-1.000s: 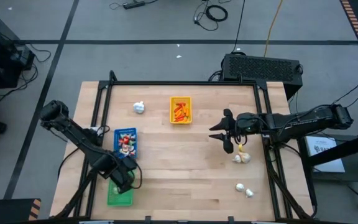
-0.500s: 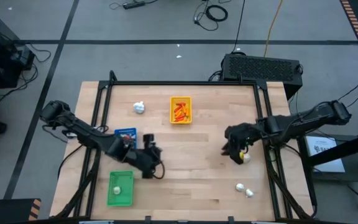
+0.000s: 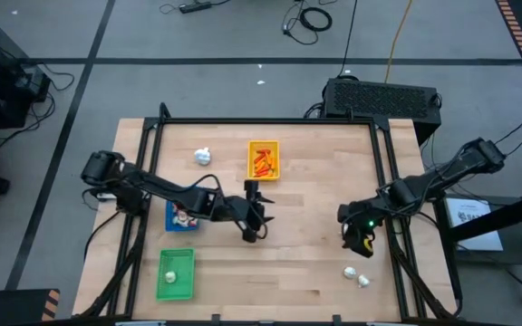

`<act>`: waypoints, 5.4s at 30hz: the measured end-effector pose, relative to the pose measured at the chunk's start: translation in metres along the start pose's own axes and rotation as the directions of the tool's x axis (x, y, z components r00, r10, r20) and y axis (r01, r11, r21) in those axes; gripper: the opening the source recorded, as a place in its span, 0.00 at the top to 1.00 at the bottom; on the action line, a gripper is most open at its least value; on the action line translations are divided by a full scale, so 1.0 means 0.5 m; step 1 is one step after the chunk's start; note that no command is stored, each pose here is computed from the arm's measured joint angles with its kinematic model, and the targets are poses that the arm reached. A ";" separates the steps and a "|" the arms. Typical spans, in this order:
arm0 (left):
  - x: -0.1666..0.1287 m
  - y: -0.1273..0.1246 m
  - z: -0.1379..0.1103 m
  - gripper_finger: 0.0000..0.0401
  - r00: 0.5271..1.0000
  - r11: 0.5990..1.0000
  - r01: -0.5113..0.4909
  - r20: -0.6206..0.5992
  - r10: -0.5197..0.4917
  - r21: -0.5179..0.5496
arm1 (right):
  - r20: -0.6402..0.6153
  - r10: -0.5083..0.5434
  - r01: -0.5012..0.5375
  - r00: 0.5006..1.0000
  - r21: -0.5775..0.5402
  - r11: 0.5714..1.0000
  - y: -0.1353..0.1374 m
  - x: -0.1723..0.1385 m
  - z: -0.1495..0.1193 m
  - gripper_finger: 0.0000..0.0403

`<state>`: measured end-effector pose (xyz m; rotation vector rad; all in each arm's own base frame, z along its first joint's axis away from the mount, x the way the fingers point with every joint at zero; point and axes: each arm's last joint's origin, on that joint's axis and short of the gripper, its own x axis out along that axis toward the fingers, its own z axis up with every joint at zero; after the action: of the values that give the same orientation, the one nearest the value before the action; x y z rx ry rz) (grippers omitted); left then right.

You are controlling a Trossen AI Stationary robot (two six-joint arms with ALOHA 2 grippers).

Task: Sort produce into baskets
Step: Put the garlic into the green bin

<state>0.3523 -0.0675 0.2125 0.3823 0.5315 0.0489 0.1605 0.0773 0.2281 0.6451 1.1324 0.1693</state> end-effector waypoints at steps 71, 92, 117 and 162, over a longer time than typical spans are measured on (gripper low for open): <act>0.041 0.039 -0.005 0.43 0.992 0.997 0.034 0.119 -0.043 0.074 | -0.426 -0.288 0.474 0.858 0.439 0.764 0.068 0.221 -0.057 0.23; 0.043 0.043 -0.009 0.43 0.994 0.997 0.035 0.104 -0.042 0.067 | -0.413 -0.202 0.411 0.888 0.514 0.753 0.079 0.262 -0.076 0.63; 0.039 0.039 0.010 0.43 0.960 0.988 0.147 0.233 -0.154 0.049 | 0.152 -0.200 0.153 0.968 0.275 0.949 0.096 0.170 0.010 0.69; 0.044 -0.029 0.057 0.43 0.803 0.945 -0.016 0.567 -0.182 0.326 | 0.713 0.052 -0.014 0.700 -0.059 0.998 0.117 0.032 0.148 0.69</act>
<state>0.3850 -0.0875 0.2192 0.6592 -0.0764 -0.2437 0.2439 0.1026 0.2678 0.6061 0.3498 -0.0339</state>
